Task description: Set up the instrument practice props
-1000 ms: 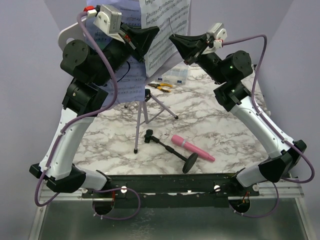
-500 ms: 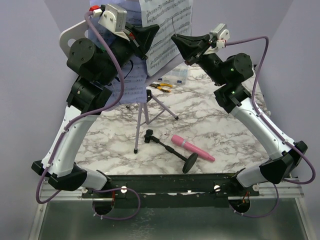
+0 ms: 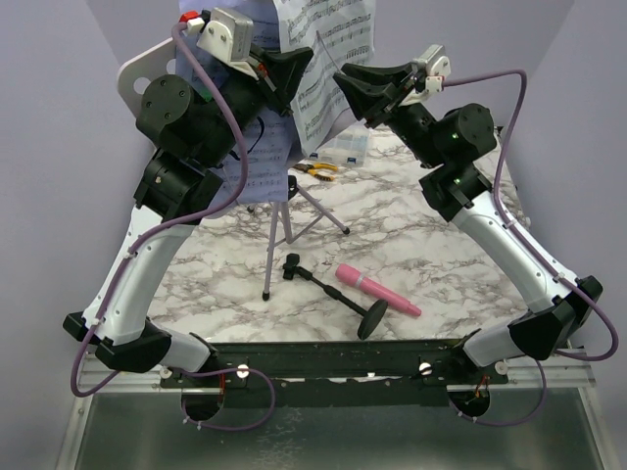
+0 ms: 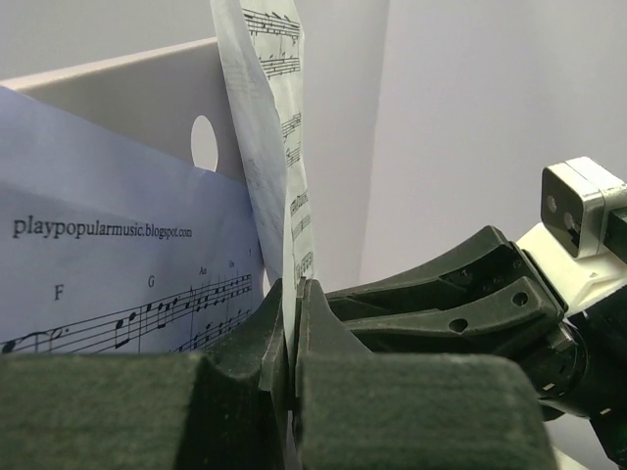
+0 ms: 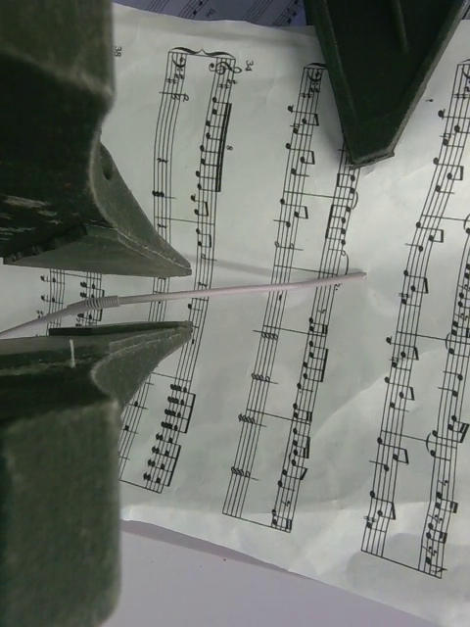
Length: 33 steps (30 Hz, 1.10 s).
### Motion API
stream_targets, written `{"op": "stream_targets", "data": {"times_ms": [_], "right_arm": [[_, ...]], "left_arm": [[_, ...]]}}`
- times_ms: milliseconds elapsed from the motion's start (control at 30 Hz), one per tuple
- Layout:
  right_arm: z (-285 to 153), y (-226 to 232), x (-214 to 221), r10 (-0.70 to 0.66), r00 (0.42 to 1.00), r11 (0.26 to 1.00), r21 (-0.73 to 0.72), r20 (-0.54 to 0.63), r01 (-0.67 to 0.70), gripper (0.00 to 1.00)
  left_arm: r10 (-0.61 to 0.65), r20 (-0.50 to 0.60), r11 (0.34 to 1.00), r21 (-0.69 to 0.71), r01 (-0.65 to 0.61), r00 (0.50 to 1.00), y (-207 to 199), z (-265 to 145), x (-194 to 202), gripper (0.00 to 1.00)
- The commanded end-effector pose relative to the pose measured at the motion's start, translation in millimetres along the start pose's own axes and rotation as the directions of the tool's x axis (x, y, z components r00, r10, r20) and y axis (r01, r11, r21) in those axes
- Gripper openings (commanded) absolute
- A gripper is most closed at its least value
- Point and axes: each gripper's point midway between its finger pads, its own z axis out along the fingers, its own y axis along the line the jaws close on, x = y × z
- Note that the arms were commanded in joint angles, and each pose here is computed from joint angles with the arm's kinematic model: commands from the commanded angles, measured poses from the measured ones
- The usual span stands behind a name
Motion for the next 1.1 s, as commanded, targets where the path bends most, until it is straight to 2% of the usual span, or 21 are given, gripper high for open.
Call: {"op": "stream_targets", "data": {"times_ms": [0,300,400,533,600,833,1000,1067], "right_arm": [[-6.4,0.7,-18.6,0.000,1.000,1.000,0.008,0.028,0.000,0.32],[-23.0,7.4,-24.2,0.031,0.999,1.000,0.003,0.011,-0.031,0.38],[-35.8,16.0,-29.0,0.113,0.994,0.994,-0.007,0.006,-0.113,0.40],[-53.8,29.8,-28.9,0.192,0.981,0.981,-0.034,-0.032,-0.193,0.44],[-59.5,36.4,-26.6,0.238,0.969,0.969,-0.046,-0.061,-0.241,0.47],[-69.3,80.0,-14.5,0.394,0.892,0.876,-0.203,-0.220,-0.437,0.54],[-74.9,97.7,-2.5,0.490,0.817,0.795,-0.229,-0.303,-0.561,0.58],[-77.1,105.3,2.8,0.522,0.785,0.758,-0.241,-0.334,-0.606,0.63]], "left_arm": [[0.008,0.003,0.999,-0.053,-0.008,1.000,8.2,-0.5,-4.4,0.04],[-0.045,0.031,0.998,-0.051,0.046,0.999,2.4,-15.6,-24.0,0.46],[-0.075,0.048,0.997,-0.026,0.076,0.996,-5.3,-26.4,-36.9,0.57],[-0.109,0.045,0.993,-0.050,0.111,0.993,-4.4,-38.5,-44.8,0.66],[-0.130,0.040,0.990,-0.052,0.132,0.991,-5.7,-42.3,-46.0,0.81],[-0.214,0.037,0.977,-0.012,0.214,0.976,-18.3,-59.6,-54.0,0.91],[-0.276,0.033,0.961,-0.007,0.276,0.961,-24.6,-80.3,-61.8,0.93],[-0.289,0.031,0.957,0.000,0.289,0.957,-27.8,-92.0,-64.9,0.94]]}}
